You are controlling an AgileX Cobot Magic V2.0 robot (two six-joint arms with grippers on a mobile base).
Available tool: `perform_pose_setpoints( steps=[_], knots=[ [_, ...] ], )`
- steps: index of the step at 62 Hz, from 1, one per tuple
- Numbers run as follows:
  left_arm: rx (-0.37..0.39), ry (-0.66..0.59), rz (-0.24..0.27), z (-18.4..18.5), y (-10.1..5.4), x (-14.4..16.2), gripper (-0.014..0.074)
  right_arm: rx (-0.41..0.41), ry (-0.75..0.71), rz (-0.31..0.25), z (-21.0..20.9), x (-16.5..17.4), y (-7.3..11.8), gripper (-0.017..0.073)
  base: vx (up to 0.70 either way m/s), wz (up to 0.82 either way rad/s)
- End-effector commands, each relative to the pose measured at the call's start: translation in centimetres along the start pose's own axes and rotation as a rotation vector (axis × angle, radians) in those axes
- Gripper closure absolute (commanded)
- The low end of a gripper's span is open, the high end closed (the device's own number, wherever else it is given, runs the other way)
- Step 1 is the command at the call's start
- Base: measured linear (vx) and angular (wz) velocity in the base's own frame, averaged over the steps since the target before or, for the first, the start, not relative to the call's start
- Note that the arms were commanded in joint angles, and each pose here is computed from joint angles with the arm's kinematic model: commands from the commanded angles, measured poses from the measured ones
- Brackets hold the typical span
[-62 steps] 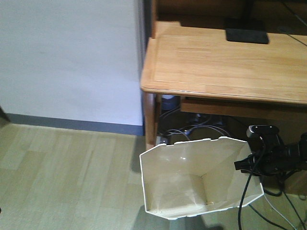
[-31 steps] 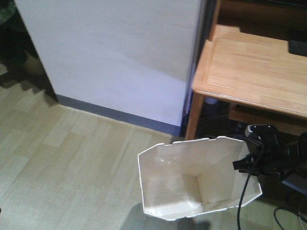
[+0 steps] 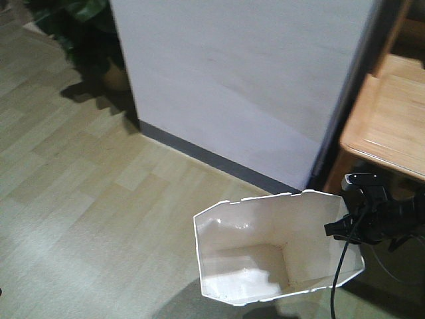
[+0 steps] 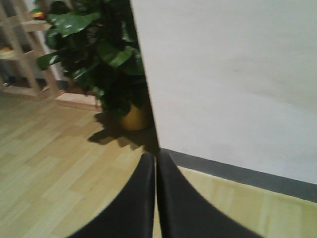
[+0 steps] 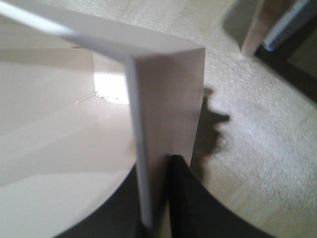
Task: Move trash bin to bedside with robot
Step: 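Hold the bin in the right gripper while the base turns toward the bed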
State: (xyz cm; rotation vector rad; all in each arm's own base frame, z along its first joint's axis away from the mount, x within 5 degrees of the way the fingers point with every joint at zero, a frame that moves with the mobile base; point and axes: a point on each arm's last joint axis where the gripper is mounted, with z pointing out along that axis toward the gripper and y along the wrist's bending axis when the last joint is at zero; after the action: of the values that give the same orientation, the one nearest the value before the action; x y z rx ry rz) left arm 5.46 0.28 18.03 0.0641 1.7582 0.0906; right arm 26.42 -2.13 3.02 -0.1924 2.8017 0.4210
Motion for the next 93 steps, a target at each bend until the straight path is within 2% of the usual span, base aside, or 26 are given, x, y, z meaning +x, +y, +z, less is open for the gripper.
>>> perform_pose_setpoints(
  steps=[1, 93],
  knots=[
    [0.012, -0.056, -0.01, 0.16, -0.16, 0.19, 0.0599, -0.174, -0.143, 0.01, -1.66, -2.05, 1.83, 0.057, 0.08, 0.54],
    [0.012, -0.056, -0.01, 0.16, -0.16, 0.19, 0.0599, -0.163, -0.139, 0.01, -1.64, -2.02, 1.74, 0.057, 0.12, 0.5]
  ],
)
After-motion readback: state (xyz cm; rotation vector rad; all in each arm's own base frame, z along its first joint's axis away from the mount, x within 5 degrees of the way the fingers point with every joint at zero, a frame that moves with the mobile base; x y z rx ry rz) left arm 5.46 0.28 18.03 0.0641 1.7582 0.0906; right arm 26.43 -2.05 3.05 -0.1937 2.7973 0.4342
